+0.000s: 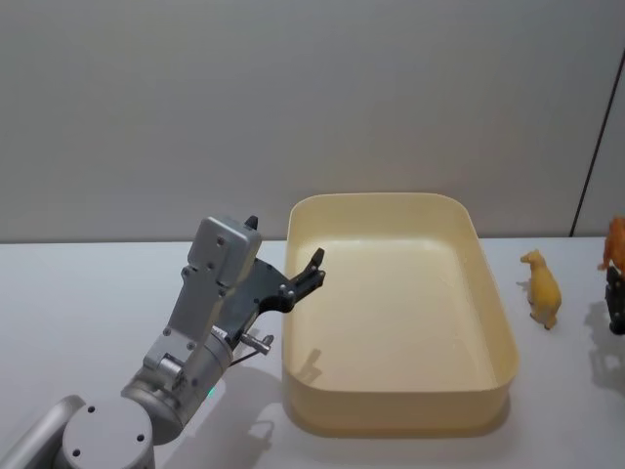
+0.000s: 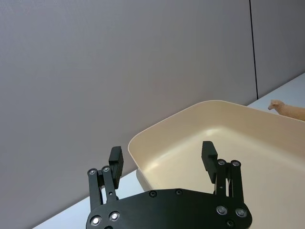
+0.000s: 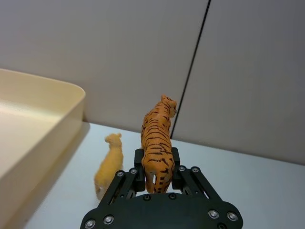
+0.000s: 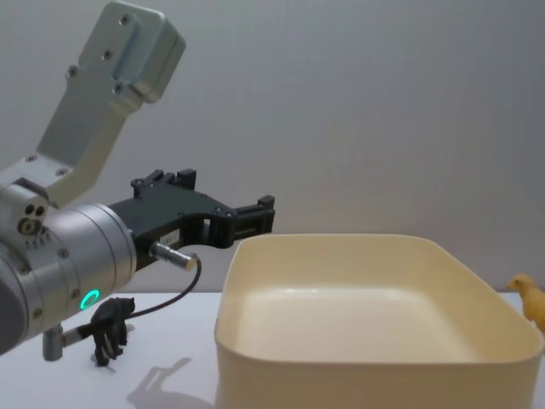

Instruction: Pick up the toy alternately with two hands and place it into the central storage box.

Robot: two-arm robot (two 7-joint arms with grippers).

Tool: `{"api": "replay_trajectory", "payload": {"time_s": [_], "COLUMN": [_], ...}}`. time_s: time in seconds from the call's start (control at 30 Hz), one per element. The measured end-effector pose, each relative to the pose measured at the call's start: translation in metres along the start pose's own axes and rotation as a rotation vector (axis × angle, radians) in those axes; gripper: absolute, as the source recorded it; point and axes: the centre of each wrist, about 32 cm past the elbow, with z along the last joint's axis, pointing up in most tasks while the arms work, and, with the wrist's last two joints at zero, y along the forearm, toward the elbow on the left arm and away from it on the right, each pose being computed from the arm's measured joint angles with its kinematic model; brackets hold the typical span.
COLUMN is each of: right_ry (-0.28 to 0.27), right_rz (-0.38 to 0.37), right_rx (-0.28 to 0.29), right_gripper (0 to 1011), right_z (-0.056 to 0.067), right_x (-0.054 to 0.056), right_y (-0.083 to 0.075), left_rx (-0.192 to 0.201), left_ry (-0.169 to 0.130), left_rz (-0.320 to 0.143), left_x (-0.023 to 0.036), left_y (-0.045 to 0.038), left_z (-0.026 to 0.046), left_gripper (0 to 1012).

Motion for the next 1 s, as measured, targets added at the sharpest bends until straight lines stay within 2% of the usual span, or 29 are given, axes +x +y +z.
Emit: {"api": "replay_trajectory", "payload": {"time_s": [0.2, 0.37, 0.53, 0.67, 0.7, 0.8, 0.87, 0.9, 1.0], "right_ry": [0.030, 0.059, 0.098, 0.138, 0.138, 0.166, 0.175, 0.184, 0.194], "right_rz": [0.072, 0.135, 0.212, 0.277, 0.277, 0.328, 0.348, 0.365, 0.387], "right_rx": [0.038, 0.047, 0.042, 0.026, 0.026, 0.010, 0.003, -0.003, -0.010], "right_gripper": [275, 275, 275, 275, 275, 275, 275, 301, 371], "right_z": [0.016, 0.027, 0.037, 0.043, 0.043, 0.047, 0.049, 0.051, 0.053], "right_x": [0.002, -0.001, -0.012, -0.028, -0.028, -0.044, -0.049, -0.055, -0.062], "right_y": [-0.002, 0.005, 0.023, 0.045, 0.045, 0.065, 0.072, 0.080, 0.088], "left_rx": [0.000, 0.000, 0.000, 0.000, 0.000, 0.000, 0.000, 0.000, 0.000], "left_ry": [0.000, 0.000, 0.000, 0.000, 0.000, 0.000, 0.000, 0.000, 0.000], "left_rz": [0.000, 0.000, 0.000, 0.000, 0.000, 0.000, 0.000, 0.000, 0.000], "left_x": [0.0000, 0.0000, 0.0000, 0.0000, 0.0000, 0.0000, 0.0000, 0.0000, 0.0000], "left_y": [0.0000, 0.0000, 0.0000, 0.0000, 0.0000, 0.0000, 0.0000, 0.0000, 0.0000], "left_z": [0.0000, 0.0000, 0.0000, 0.0000, 0.0000, 0.0000, 0.0000, 0.0000, 0.0000], "left_gripper": [1001, 1001, 1001, 1001, 1001, 1001, 1001, 1001, 1001]}}
